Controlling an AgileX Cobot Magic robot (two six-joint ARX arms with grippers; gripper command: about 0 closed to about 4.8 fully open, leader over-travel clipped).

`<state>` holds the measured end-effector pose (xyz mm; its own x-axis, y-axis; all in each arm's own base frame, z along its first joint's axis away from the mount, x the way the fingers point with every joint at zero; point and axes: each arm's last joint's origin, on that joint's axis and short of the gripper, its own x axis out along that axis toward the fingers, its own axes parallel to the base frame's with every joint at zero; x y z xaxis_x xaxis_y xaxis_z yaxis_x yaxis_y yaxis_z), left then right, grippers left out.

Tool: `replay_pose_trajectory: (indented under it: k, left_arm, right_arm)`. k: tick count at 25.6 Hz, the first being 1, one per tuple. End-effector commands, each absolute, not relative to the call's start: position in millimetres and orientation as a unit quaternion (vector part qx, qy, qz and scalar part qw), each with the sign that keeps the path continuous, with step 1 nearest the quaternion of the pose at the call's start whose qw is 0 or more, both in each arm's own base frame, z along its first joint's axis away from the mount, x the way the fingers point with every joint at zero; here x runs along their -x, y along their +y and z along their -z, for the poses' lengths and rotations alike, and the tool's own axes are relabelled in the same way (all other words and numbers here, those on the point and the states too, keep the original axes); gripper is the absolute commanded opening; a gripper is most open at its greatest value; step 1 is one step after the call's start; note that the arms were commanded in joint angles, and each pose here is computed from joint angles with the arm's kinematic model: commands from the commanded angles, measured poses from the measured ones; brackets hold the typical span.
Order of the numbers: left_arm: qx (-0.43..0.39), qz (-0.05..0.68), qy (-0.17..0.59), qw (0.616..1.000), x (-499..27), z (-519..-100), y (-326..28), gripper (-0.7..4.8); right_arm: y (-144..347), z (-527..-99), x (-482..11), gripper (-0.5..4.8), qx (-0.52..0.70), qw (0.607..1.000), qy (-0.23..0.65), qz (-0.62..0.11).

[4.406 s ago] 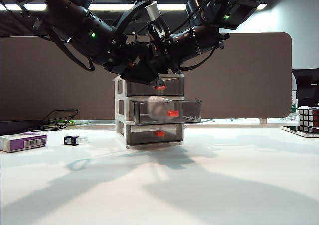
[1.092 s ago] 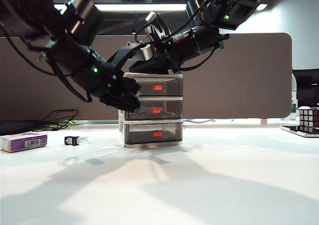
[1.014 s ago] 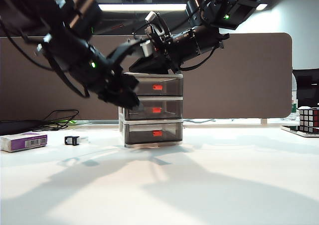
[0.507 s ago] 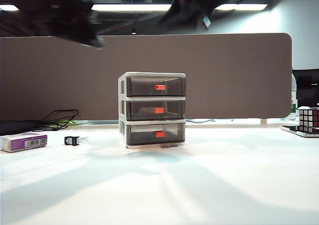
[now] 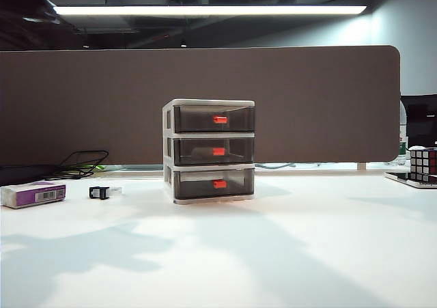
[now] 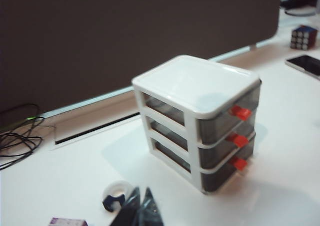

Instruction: Open the second layer of the drawer on the table, pick up the earphone case on the table and put it in, and finally close the drawer.

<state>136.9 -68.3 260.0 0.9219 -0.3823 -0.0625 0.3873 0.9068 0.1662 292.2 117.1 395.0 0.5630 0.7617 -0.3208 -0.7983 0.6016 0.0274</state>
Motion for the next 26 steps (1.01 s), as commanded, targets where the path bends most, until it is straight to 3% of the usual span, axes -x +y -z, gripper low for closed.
replay_pose_trajectory:
  k: [1,6,9,12,18,26]
  left_arm:
    - [-0.068,0.191,-0.012,0.979,-128.0,-262.9,-63.4,-0.06]
    - [-0.062,0.181,-0.023,0.981,-120.7,-261.2,-59.0,-0.06]
    - [-0.059,0.156,-0.013,0.986,-119.3,-254.9,-56.5,-0.06]
    - [-0.058,0.187,-0.007,0.981,-115.4,-240.7,-56.5,-0.06]
    - [0.005,0.192,-0.03,0.981,-102.9,-206.7,-50.4,-0.06]
    - [0.001,0.158,-0.019,0.987,-86.9,-195.2,-39.9,-0.06]
  right_arm:
    - [103.4,-381.6,-261.4,-0.05,0.029,0.913,0.1,-0.394]
    - [84.6,-337.7,-216.4,-0.05,-0.018,0.94,0.05,-0.337]
    - [73.4,-299.1,-189.2,-0.05,-0.016,0.949,0.072,-0.305]
    - [64.5,-263.0,-163.9,-0.05,-0.017,0.95,0.086,-0.3]
    - [49.7,-222.5,-128.2,-0.05,-0.021,0.964,0.069,-0.258]
    - [40.0,-187.5,-108.0,-0.05,-0.026,0.974,0.074,-0.211]
